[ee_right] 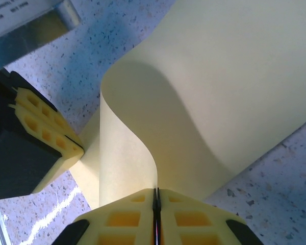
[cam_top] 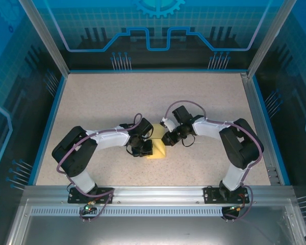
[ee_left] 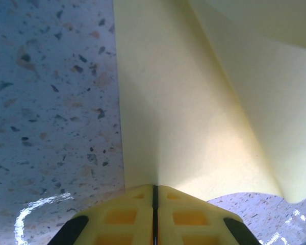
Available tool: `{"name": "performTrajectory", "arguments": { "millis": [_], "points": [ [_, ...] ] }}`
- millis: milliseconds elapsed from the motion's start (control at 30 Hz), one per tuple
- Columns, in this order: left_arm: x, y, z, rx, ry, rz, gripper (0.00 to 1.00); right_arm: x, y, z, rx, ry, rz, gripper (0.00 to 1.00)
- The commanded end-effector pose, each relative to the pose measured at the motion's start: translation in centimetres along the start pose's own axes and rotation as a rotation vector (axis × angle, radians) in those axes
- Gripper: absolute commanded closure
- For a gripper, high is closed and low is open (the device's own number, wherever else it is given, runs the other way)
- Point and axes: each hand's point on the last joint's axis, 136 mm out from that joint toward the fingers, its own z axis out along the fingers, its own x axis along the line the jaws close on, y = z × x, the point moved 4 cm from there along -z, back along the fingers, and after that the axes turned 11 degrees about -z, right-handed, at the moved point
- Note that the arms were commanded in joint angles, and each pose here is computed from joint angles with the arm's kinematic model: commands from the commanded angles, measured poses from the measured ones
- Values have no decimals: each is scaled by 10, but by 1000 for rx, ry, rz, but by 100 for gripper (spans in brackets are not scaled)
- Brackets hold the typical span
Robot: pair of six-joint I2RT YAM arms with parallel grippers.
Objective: Fold a paper plane with a square sheet of paper (pick it up from the middle)
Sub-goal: Fold the triangle a second time at the center of the table.
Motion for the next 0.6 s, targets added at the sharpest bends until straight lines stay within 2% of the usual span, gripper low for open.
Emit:
{"name": "performTrajectory", "arguments": {
  "millis": [0,567],
  "points": [
    [3,-2,2,2,35,8,89,-6,-1,-1,26,-13,-4,90],
    [1,-4,1,-2,42,25,89,-13,-4,7,37,-33,7,90]
  ]
}}
